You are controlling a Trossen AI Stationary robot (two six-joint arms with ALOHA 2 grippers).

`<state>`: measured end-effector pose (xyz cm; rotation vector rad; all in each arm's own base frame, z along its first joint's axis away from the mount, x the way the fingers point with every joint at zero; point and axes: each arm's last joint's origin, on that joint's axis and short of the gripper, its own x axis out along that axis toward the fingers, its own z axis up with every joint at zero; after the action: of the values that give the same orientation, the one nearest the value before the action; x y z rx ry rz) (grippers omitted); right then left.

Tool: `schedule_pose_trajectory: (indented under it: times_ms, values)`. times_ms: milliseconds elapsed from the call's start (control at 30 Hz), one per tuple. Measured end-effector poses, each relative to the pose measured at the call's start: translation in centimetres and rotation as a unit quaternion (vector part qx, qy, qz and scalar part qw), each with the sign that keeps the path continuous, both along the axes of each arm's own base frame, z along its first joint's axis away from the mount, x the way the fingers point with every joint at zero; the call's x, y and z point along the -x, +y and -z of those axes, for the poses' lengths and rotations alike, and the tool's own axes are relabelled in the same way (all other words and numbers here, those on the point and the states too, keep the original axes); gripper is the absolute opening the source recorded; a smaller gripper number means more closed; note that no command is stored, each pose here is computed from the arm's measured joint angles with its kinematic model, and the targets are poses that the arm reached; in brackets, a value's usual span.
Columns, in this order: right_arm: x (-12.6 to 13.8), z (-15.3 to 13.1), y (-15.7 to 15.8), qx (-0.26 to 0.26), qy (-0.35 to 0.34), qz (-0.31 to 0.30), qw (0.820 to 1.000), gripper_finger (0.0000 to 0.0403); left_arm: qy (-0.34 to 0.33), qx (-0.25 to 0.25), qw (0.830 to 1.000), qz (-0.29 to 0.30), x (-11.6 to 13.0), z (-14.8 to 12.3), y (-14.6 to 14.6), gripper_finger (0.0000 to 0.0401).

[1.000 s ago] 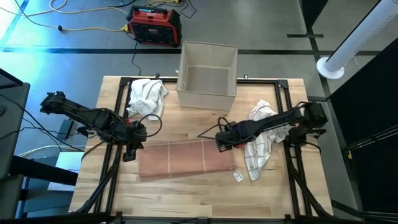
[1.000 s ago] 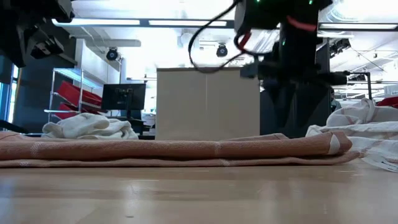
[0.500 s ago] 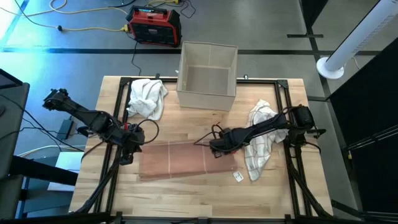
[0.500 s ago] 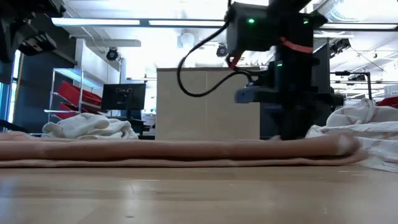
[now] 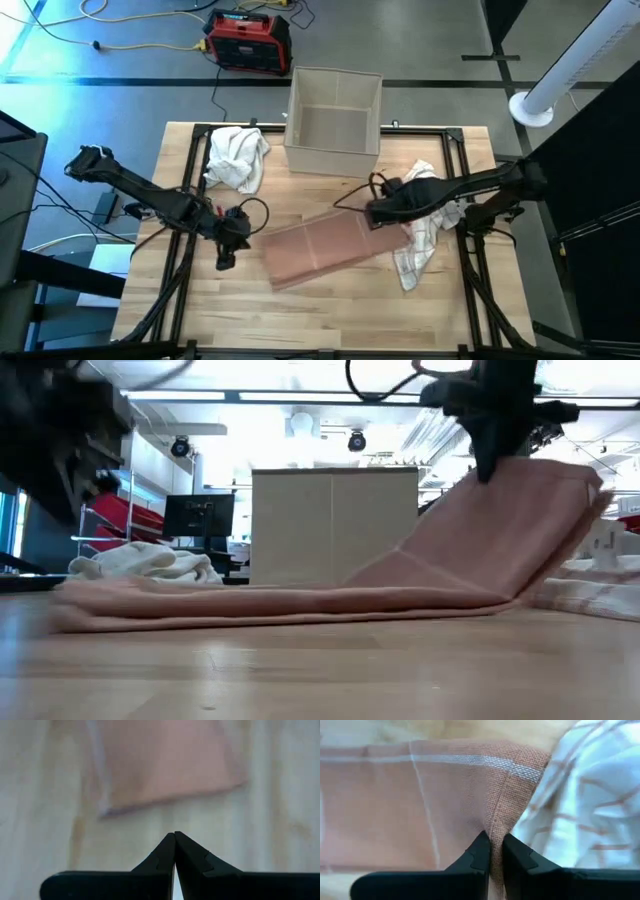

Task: Fold towel
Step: Fold the brown towel

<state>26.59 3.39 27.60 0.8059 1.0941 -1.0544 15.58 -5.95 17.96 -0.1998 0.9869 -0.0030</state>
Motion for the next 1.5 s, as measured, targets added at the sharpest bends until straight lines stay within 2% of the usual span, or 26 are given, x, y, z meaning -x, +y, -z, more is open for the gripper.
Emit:
schedule_pose_trajectory:
  times_ms: [100, 200, 333, 500, 667, 867, 1033, 1167, 1333, 1500]
  values:
    - [-0.1, -0.8, 0.0, 0.0, -0.011, 0.003, 1.0, 0.0016, -0.037, -0.009, 0.999, -0.034, -0.4, 2.2, 0.7, 0.0]
    - [-1.2, -0.5, 0.3, -0.026, -0.039, -0.009, 0.999, 0.0016, -0.052, 0.007, 0.997, -0.049, -0.6, 4.3, 1.2, 0.0]
    - [-3.5, -0.2, 1.0, -0.057, -0.118, -0.027, 0.991, 0.0016, -0.052, 0.021, 0.996, -0.071, -0.8, 6.0, 1.5, 0.0]
    - [-7.4, 0.9, 1.8, -0.082, -0.228, -0.052, 0.969, 0.0016, -0.049, 0.008, 0.996, -0.077, -1.4, 7.0, 1.4, 0.0]
    - [-11.8, 3.4, 2.1, -0.089, -0.314, -0.082, 0.942, 0.0016, -0.064, 0.008, 0.995, -0.074, -2.1, 7.4, 1.2, 0.0]
    - [-15.0, 7.7, 1.9, -0.108, -0.337, -0.095, 0.931, 0.0016, -0.069, 0.01, 0.995, -0.074, -2.3, 7.5, 1.2, 0.0]
    - [-16.8, 10.0, 2.1, -0.149, -0.372, -0.119, 0.908, 0.0016, -0.068, 0.01, 0.995, -0.074, -2.3, 7.6, 1.2, 0.0]
    - [-17.5, 10.4, 2.2, -0.158, -0.398, -0.125, 0.895, 0.0016, -0.068, 0.011, 0.995, -0.076, -2.3, 7.6, 1.2, 0.0]
    - [-17.6, 10.3, 1.8, -0.127, -0.403, -0.137, 0.896, 0.0016, -0.067, 0.012, 0.995, -0.077, -2.3, 7.6, 1.2, 0.0]
    - [-17.8, 10.1, 0.9, -0.131, -0.414, -0.133, 0.891, 0.0016, -0.069, 0.009, 0.994, -0.079, -2.3, 7.6, 1.2, 0.0]
